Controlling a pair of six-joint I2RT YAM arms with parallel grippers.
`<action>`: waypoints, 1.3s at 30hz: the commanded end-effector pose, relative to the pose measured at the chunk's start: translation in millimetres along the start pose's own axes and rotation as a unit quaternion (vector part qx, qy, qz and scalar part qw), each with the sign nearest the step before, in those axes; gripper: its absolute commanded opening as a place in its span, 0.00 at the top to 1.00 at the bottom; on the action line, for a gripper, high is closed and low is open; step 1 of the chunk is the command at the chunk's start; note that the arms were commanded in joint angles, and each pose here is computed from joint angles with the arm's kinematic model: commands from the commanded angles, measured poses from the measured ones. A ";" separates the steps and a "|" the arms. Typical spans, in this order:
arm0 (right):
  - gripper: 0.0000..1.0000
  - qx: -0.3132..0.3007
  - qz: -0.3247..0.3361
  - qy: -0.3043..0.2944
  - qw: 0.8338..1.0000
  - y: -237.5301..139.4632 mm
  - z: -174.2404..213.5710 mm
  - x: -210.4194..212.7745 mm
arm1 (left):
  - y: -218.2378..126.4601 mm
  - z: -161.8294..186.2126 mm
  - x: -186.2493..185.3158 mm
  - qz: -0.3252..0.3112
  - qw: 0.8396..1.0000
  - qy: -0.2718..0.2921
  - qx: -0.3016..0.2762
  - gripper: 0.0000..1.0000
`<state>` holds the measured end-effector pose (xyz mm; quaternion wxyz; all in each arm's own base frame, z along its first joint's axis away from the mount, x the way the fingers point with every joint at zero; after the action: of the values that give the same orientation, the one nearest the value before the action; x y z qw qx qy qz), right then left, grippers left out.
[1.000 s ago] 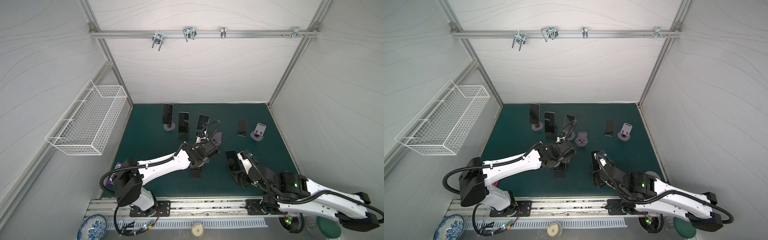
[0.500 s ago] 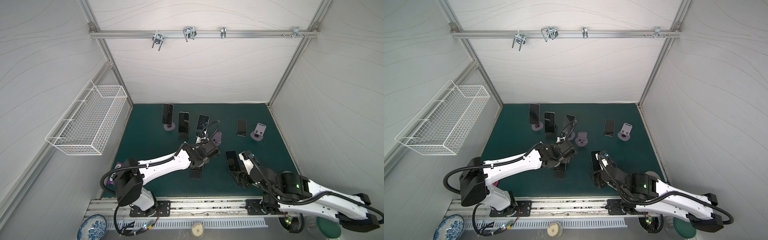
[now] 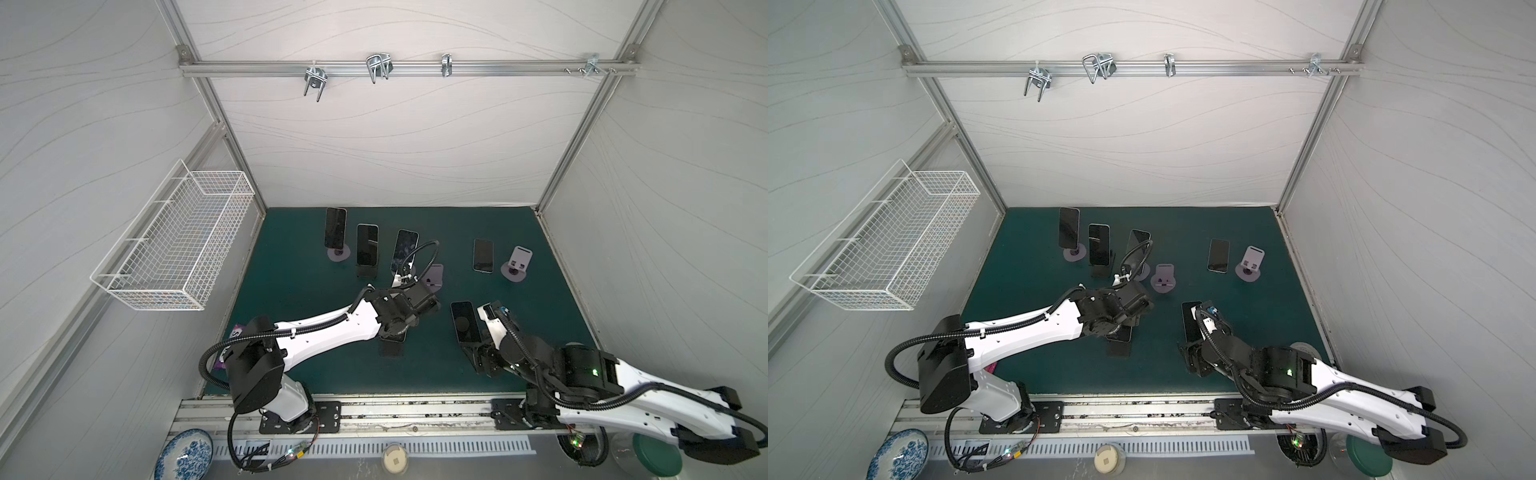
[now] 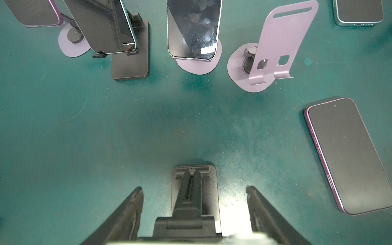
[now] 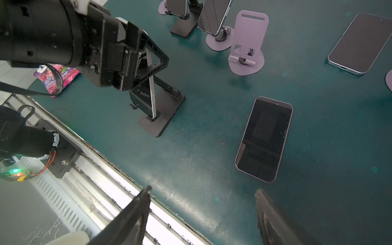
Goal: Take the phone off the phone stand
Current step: 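Lift the white phone up off its black stand with the left gripper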
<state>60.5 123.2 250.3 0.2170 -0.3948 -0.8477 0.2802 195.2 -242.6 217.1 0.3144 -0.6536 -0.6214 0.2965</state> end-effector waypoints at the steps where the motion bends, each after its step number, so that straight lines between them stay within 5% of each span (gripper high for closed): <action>1: 0.21 0.008 0.008 0.002 1.000 0.6 2.1 -1.0 | -6.6 -6.0 4.9 0.002 1.000 -0.021 -0.020 0.26; 39: 0.21 0.019 0.003 -0.006 1.000 8.8 -10.2 13.4 | -30.4 -13.1 22.1 0.037 0.998 -0.039 -0.041 0.29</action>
<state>63.2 136.7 243.7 0.2127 -0.3967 -0.8350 0.3164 186.0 -222.7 234.1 0.2857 -0.6660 -0.6182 0.3044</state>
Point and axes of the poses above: each gripper's point midway between its finger pads, its own y axis out along the fingers, its own x axis along the line the jaws close on, z = x × y, the point moved 10 cm from there along -y, back along the fingers, and after that the axes turned 5 degrees about -y, right-handed, at the moved point
